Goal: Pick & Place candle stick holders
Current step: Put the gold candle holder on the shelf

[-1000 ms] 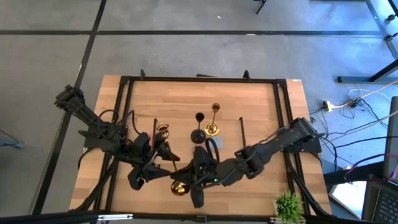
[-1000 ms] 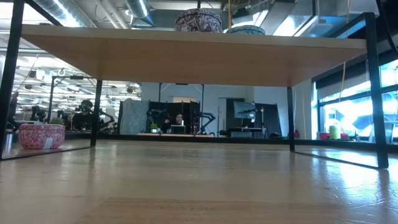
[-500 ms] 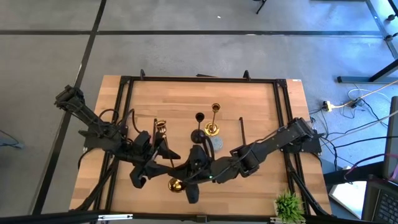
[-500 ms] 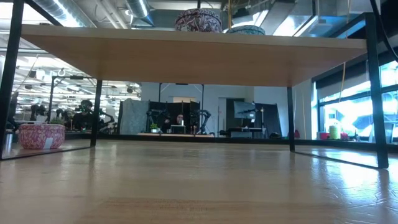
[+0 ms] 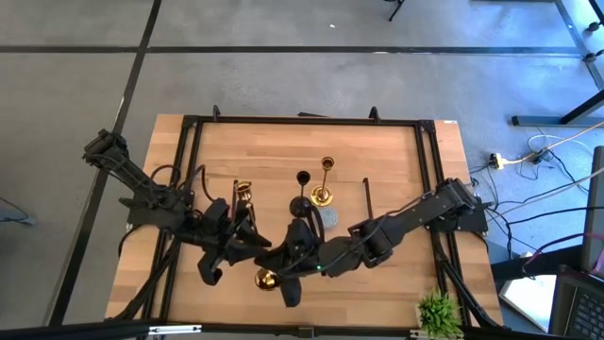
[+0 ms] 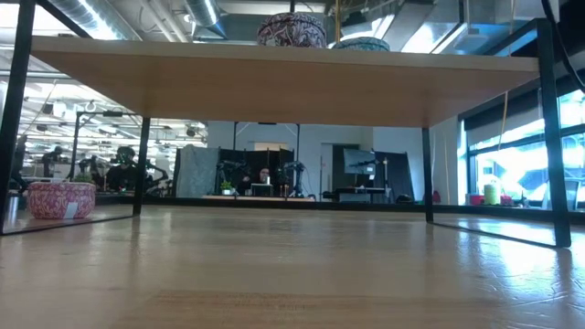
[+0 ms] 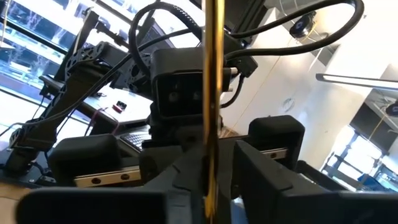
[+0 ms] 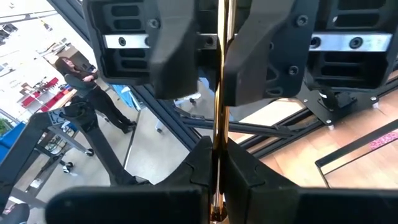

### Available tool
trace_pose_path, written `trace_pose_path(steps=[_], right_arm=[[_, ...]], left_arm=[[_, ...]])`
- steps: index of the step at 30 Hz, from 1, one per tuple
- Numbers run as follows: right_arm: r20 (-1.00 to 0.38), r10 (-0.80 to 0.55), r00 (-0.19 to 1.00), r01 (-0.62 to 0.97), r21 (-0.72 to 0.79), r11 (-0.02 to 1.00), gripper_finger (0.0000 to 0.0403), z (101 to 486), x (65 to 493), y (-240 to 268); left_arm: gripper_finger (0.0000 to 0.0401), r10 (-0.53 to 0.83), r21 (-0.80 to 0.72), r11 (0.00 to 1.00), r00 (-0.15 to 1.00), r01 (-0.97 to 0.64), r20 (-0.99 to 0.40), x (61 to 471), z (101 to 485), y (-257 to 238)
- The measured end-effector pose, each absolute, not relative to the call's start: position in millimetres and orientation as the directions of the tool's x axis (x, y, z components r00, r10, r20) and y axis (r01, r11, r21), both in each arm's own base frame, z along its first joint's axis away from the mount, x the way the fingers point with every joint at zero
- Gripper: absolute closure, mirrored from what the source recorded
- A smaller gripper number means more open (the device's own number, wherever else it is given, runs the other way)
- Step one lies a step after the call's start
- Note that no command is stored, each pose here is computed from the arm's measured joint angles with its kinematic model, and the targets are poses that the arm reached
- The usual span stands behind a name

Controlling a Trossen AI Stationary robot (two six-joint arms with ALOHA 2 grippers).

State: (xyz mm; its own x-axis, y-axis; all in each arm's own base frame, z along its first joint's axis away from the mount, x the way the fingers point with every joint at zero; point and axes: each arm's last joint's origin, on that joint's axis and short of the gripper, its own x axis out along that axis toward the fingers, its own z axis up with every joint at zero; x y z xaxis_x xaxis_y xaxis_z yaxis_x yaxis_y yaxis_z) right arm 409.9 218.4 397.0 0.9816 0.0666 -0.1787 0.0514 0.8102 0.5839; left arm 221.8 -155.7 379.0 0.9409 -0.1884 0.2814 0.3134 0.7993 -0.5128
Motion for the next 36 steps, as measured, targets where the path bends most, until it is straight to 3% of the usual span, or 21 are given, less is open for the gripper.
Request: trace_pose_path(steps=[6, 11, 17, 27, 32, 36], right_arm=[[-0.177, 0.071, 0.982, 0.047, 0.584, 0.810, 0.0386, 397.2, 409.9, 218.5], [-0.180, 0.070, 0.981, 0.049, 0.583, 0.811, 0.0380, 396.9, 409.9, 218.4], [-0.174, 0.060, 0.983, 0.054, 0.582, 0.811, 0.0337, 398.0, 409.7, 217.8], [-0.175, 0.056, 0.983, 0.060, 0.593, 0.803, 0.0248, 400.3, 407.7, 216.7], [-0.157, 0.164, 0.974, -0.033, 0.618, 0.785, 0.0221, 410.6, 398.7, 221.0], [-0.151, 0.283, 0.947, -0.130, 0.628, 0.768, 0.0217, 416.8, 392.3, 224.5]], left_arm=[[0.0388, -0.200, -0.518, 0.795, 0.942, 0.316, 0.269, 222.3, 377.6, -156.0], [0.0390, -0.203, -0.530, 0.788, 0.944, 0.315, 0.259, 222.4, 376.8, -156.4], [0.0390, -0.215, -0.537, 0.787, 0.950, 0.305, 0.225, 219.8, 374.7, -158.2], [0.0390, -0.038, -0.547, 0.831, 0.992, 0.097, 0.119, 198.4, 376.1, -153.7], [0.0390, 0.102, -0.519, 0.853, 0.993, -0.056, 0.060, 193.1, 374.0, -144.6], [0.0390, 0.133, -0.481, 0.870, 0.991, -0.108, 0.019, 196.0, 370.3, -135.5]])
